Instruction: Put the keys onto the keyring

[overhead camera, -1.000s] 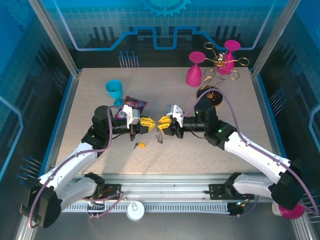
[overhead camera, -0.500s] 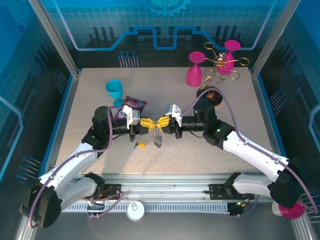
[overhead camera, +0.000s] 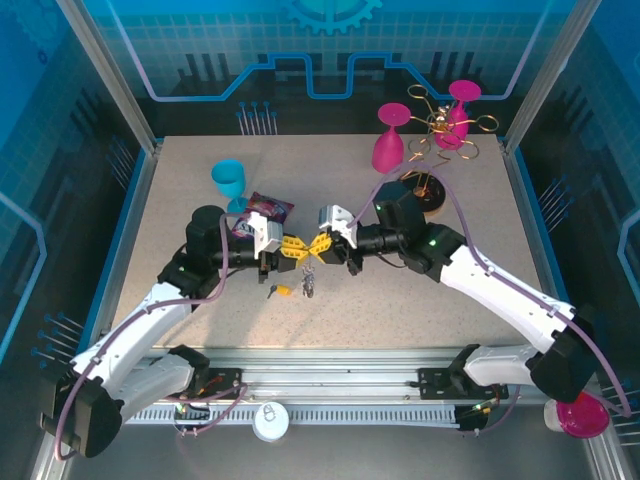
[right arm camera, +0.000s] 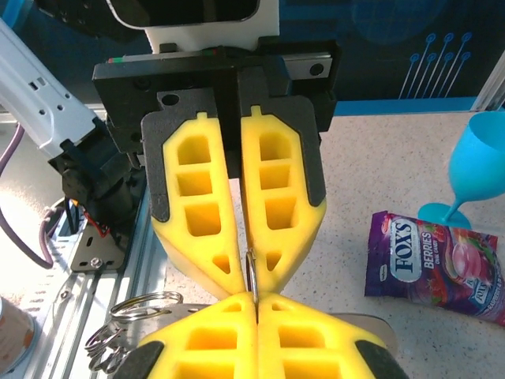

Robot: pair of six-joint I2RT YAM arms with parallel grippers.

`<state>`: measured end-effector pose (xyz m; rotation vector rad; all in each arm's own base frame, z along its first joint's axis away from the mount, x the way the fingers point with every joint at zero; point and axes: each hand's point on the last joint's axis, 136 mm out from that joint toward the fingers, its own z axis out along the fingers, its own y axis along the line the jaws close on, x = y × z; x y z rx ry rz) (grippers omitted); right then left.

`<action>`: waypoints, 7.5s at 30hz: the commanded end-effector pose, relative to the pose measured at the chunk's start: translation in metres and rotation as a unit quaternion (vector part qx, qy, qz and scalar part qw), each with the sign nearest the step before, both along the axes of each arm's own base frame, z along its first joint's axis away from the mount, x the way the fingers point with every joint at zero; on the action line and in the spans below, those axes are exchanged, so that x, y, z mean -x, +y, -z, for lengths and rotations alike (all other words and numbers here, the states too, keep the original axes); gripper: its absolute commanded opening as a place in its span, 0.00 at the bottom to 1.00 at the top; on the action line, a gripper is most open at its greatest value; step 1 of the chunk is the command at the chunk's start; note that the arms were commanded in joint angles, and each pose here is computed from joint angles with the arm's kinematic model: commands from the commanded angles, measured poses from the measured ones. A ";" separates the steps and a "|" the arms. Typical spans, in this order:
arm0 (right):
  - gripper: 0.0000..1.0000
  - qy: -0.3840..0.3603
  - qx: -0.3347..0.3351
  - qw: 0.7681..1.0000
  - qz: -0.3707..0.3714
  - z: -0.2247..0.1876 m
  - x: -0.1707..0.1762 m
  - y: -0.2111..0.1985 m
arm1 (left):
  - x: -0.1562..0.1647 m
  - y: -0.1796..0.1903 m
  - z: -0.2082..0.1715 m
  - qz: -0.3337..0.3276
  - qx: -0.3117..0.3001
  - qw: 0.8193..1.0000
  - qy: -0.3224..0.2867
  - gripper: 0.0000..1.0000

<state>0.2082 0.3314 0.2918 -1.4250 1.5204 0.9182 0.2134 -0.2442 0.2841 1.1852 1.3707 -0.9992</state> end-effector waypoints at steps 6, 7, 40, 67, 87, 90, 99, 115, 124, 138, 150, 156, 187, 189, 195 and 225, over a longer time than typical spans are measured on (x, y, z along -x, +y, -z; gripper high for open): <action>0.00 -0.021 0.061 0.995 -0.077 -0.005 0.022 0.019 | 0.011 -0.001 0.004 0.039 -0.046 0.998 -0.021 0.01; 0.00 -0.022 0.060 0.995 -0.077 -0.005 0.021 0.019 | 0.012 -0.001 0.005 0.040 -0.050 0.998 -0.026 0.00; 0.22 0.256 0.118 0.841 0.462 0.150 -0.052 -0.037 | -0.068 0.065 0.010 -0.326 -0.038 0.939 0.106 0.00; 0.38 0.403 0.233 0.795 0.390 0.275 -0.044 0.086 | -0.096 0.166 0.021 -0.596 -0.016 0.789 0.145 0.00; 0.23 0.418 0.276 0.790 0.353 0.280 -0.018 0.082 | -0.097 0.160 0.022 -0.582 -0.016 0.802 0.136 0.00; 0.15 0.416 0.280 0.789 0.354 0.281 -0.018 0.082 | -0.097 0.160 0.020 -0.581 -0.015 0.803 0.133 0.00; 0.00 0.404 0.286 0.791 0.360 0.269 -0.011 0.062 | -0.098 0.159 0.020 -0.577 -0.018 0.806 0.127 0.00; 0.14 0.392 0.330 0.745 0.426 0.263 0.034 -0.054 | -0.091 0.121 0.020 -0.480 -0.014 0.870 0.112 0.00; 0.35 0.371 0.316 0.747 0.453 0.246 0.016 -0.075 | -0.088 0.115 0.025 -0.460 -0.023 0.880 0.111 0.00; 0.33 0.377 0.327 0.760 0.417 0.260 -0.005 -0.046 | -0.085 0.110 0.025 -0.445 -0.025 0.888 0.111 0.00; 0.29 0.403 0.316 0.756 0.408 0.271 -0.006 -0.033 | -0.085 0.109 0.024 -0.443 -0.024 0.890 0.110 0.00; 0.25 0.403 0.317 0.759 0.403 0.271 -0.006 -0.030 | -0.084 0.110 0.026 -0.445 -0.026 0.888 0.111 0.00; 0.00 0.361 0.266 0.811 0.375 0.224 -0.016 -0.024 | -0.080 0.108 0.027 -0.434 -0.031 0.895 0.101 0.00; 0.00 0.334 0.240 0.835 0.366 0.205 -0.019 -0.025 | -0.077 0.106 0.026 -0.423 -0.035 0.901 0.094 0.00; 0.00 0.243 0.148 0.904 0.319 0.146 -0.021 -0.031 | -0.058 0.083 0.019 -0.339 -0.039 0.939 0.048 0.00; 0.00 0.133 -0.079 0.987 0.041 -0.015 0.021 0.001 | 0.020 0.015 0.009 -0.055 -0.010 0.998 0.023 0.00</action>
